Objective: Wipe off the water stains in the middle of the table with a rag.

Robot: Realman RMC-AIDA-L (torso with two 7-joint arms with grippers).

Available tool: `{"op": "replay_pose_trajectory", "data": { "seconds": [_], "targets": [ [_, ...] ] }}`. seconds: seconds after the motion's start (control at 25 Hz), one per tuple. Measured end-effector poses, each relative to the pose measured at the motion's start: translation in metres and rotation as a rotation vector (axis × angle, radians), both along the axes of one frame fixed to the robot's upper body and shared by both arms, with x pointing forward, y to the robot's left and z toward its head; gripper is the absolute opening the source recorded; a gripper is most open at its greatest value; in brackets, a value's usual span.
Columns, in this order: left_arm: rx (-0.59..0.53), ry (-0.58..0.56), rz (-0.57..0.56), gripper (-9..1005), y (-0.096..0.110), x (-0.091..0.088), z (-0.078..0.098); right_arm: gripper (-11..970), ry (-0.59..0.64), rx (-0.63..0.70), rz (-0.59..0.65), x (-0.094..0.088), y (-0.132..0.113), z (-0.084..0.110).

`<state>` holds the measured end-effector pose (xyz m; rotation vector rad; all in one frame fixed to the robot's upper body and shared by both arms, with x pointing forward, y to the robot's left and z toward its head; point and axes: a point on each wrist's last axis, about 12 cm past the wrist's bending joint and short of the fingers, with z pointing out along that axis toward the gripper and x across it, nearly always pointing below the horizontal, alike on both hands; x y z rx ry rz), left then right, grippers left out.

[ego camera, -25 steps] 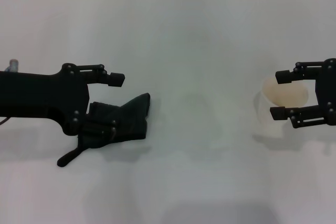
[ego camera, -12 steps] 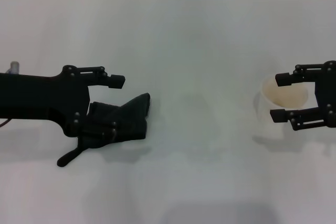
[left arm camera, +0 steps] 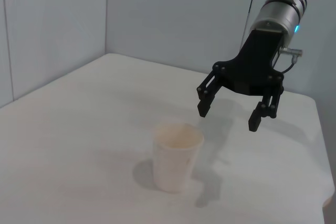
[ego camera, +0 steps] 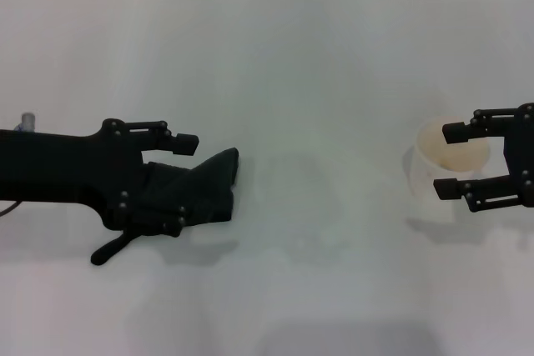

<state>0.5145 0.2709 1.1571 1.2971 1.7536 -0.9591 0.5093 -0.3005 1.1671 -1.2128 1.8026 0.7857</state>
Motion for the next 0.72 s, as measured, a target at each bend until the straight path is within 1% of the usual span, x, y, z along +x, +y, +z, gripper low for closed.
{"op": "replay_pose_trajectory", "data": {
  "seconds": [0.72],
  "targets": [
    [-0.009, 0.024, 0.007, 893, 0.0020, -0.0020, -0.0102, 782, 0.015, 0.008, -0.004, -0.0004, 0.0010, -0.0022]
  ]
}}
